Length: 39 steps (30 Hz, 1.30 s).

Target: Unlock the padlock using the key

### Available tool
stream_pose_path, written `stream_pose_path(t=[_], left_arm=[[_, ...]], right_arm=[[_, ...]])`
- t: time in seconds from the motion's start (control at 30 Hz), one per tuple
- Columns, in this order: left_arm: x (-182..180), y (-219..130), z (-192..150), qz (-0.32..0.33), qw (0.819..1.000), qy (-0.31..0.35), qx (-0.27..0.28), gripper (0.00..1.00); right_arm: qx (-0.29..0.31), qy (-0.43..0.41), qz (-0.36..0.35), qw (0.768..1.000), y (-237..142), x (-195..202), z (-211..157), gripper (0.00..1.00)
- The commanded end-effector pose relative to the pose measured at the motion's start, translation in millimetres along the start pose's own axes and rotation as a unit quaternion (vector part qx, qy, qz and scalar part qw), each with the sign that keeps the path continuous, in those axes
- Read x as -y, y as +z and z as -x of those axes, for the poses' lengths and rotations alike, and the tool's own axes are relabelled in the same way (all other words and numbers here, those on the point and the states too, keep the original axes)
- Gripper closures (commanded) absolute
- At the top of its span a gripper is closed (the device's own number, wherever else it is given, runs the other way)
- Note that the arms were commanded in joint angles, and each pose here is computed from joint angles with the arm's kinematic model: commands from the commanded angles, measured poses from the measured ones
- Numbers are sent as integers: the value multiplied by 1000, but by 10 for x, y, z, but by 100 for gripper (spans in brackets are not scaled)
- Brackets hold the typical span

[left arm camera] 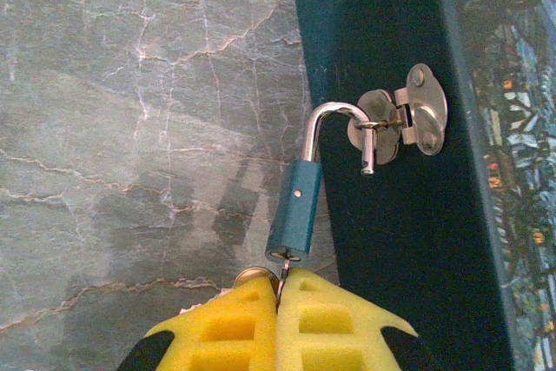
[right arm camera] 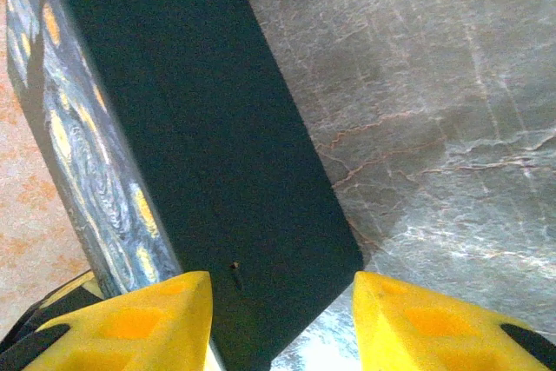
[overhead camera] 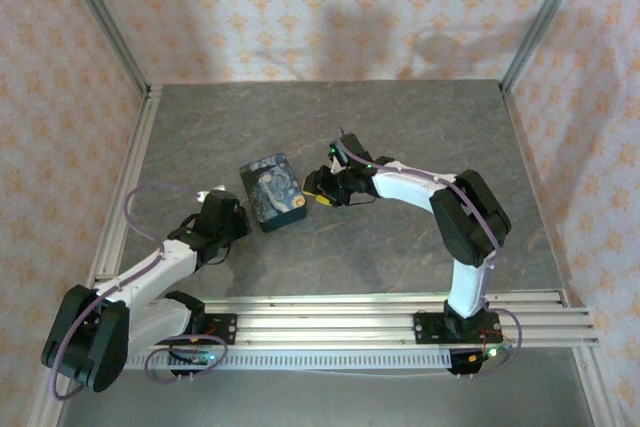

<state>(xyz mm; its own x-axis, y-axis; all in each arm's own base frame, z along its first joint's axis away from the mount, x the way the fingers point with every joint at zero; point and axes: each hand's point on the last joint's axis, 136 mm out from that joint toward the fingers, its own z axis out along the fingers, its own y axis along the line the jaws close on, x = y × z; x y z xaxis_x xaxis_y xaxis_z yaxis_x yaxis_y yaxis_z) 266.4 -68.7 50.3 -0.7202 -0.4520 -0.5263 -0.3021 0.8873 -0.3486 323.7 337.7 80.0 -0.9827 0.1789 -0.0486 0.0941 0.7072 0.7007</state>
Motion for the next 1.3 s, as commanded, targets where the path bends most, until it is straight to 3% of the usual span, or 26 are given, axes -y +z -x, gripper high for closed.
stream_pose_path(t=[0.0, 0.5, 1.27], left_arm=[[58, -15, 142, 2, 1000, -4, 26, 100], [-36, -158, 200, 8, 995, -54, 78, 100], [-71, -36, 125, 33, 997, -38, 53, 100]], right_arm=[[19, -16, -4, 1000, -110, -33, -10, 53], [36, -19, 6, 999, -182, -118, 41, 54], [36, -17, 13, 999, -187, -80, 16, 54]])
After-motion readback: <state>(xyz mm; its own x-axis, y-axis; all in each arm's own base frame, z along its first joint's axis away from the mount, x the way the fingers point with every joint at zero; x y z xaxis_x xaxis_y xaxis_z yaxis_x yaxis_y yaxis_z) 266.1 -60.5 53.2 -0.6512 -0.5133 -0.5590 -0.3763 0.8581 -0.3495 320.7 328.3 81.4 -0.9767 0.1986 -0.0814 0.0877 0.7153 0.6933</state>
